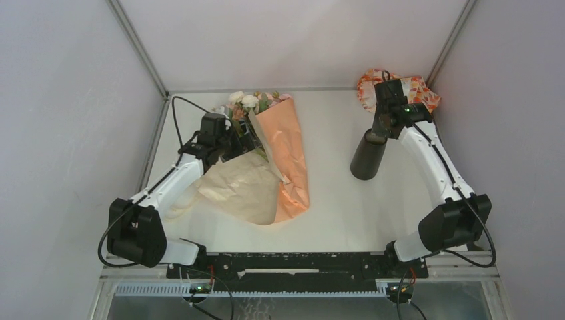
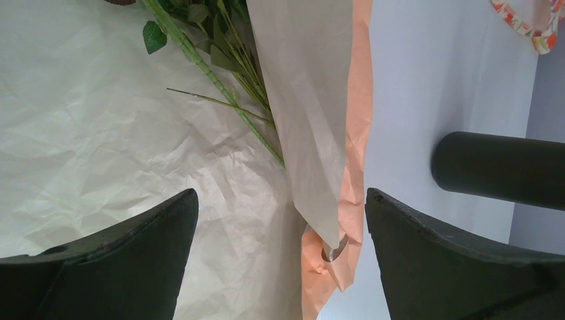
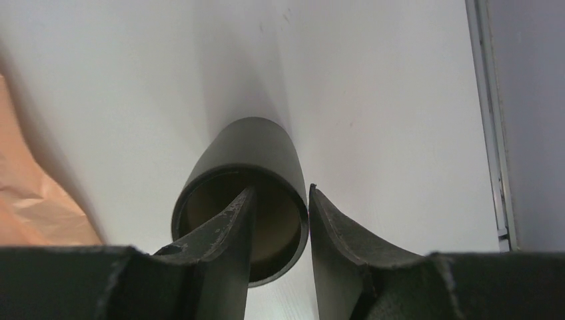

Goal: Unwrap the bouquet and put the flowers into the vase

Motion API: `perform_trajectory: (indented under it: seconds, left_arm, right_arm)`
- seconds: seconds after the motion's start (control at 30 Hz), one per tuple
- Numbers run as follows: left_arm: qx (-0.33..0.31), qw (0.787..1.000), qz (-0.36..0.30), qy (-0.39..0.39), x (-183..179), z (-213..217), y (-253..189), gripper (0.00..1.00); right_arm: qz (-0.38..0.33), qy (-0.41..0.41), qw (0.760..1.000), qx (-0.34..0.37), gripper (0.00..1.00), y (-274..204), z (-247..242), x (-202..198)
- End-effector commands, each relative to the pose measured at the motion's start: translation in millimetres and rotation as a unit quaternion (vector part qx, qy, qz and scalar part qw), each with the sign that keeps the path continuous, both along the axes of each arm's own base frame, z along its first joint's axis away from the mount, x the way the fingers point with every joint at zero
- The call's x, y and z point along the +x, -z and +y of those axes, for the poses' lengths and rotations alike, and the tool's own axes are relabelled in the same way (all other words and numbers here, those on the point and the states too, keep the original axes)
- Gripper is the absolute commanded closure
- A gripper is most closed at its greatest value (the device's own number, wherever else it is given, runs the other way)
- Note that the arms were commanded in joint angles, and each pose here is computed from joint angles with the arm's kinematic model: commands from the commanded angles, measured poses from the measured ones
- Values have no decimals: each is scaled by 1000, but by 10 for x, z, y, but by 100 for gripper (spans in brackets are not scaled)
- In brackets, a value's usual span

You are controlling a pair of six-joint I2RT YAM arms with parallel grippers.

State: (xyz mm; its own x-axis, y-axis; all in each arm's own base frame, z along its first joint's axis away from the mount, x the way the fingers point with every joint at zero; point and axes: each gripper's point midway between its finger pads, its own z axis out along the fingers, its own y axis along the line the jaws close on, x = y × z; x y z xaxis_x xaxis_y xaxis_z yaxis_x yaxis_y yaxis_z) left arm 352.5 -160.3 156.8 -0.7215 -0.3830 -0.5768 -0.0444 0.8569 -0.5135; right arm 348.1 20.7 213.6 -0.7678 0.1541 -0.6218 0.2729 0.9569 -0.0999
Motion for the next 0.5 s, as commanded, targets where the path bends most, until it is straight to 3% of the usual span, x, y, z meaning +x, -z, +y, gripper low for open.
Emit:
perform_trajectory:
  seconds: [0.0,0.2,0.47]
  left_arm:
    - [-14,1000,-12,8,34,-69,-19,0]
    - [-18,1000,-14,10,64,-93,-5,0]
    - [-33,999,-29,29,248,-357,-84,0]
  right_arm:
    - [-61,5,998,18,57,-439,29,-1]
    - [-130,15,991,21,56,-879,23,-109]
    - [-267,-23,960,81,48,-1519,254,-318]
